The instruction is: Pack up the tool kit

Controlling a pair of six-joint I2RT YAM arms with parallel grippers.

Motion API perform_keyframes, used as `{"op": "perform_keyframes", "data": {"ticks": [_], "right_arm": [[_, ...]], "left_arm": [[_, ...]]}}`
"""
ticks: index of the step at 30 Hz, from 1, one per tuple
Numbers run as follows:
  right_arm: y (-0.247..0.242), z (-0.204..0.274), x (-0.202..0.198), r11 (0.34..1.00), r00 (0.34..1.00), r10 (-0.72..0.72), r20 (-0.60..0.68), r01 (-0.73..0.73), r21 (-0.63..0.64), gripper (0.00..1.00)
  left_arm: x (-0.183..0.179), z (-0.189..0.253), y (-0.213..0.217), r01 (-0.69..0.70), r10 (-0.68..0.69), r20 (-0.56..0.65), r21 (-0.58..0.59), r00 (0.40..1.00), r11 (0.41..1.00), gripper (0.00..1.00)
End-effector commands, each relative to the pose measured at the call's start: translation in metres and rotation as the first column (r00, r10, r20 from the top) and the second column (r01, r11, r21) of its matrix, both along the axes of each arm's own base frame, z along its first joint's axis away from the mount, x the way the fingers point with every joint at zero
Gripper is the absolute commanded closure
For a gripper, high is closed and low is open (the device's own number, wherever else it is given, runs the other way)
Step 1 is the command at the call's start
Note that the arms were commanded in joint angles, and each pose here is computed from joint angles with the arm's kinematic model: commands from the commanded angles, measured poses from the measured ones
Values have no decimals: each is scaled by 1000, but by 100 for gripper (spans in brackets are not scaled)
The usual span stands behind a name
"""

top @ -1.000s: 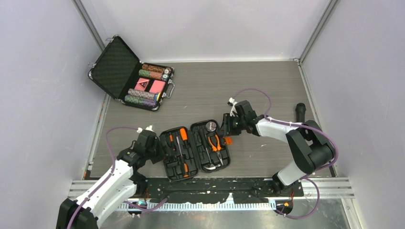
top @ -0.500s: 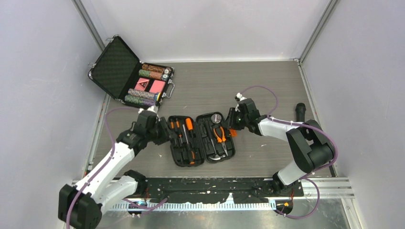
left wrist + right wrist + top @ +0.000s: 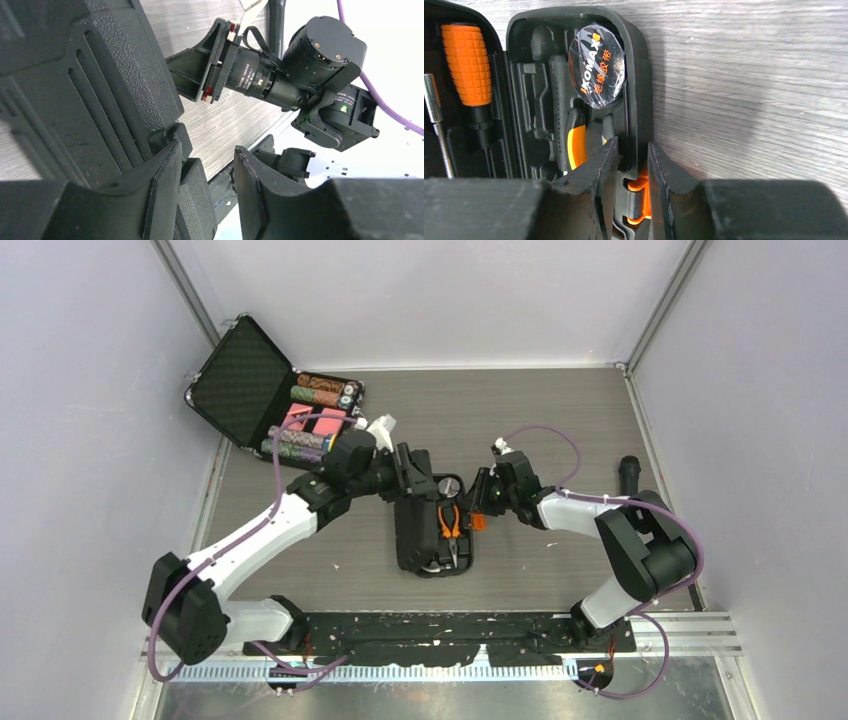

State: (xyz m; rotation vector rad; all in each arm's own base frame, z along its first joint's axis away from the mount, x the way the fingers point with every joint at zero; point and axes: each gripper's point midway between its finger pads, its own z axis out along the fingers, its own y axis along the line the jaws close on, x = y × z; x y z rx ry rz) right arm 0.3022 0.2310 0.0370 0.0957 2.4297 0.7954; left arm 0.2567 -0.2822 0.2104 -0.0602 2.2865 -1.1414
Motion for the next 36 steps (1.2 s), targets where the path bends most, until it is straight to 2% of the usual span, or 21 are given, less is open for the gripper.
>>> {"op": "perform_keyframes", "data": {"ticks": [1, 7, 13, 18, 24, 27, 31, 36], "right_arm": [[21, 5, -14, 994, 998, 56, -40, -52, 93, 80], [16, 17, -5, 995, 999, 43, -10, -42, 94, 72], [-19, 35, 10, 999, 999, -28, 47, 26, 48, 55], [-67, 55, 12, 993, 988, -108, 108, 113, -36, 46], [-88, 60, -6, 992, 987, -110, 117, 116, -48, 42], [-74, 52, -23, 998, 997, -54, 52, 53, 22, 42], [-65, 39, -33, 995, 999, -42, 11, 41, 88, 43], [-56, 23, -36, 990, 999, -22, -37, 27, 139, 48]], "left_arm": [[6, 27, -32, 72, -67, 57, -81, 996, 994, 57], [18, 18, -55, 96, -95, 23, -96, 995, 991, 56], [28, 48, -63, 110, -100, 90, -122, 991, 986, 47], [30, 62, -48, 94, -88, 149, -37, 985, 995, 45], [12, 6, -34, 107, -112, 43, 101, 993, 989, 50], [-6, -23, -42, 180, -177, -29, 156, 984, 971, 53], [-23, -54, -55, 258, -240, -108, 208, 965, 943, 57], [-31, -95, -53, 299, -244, -217, 276, 945, 913, 65]]}}
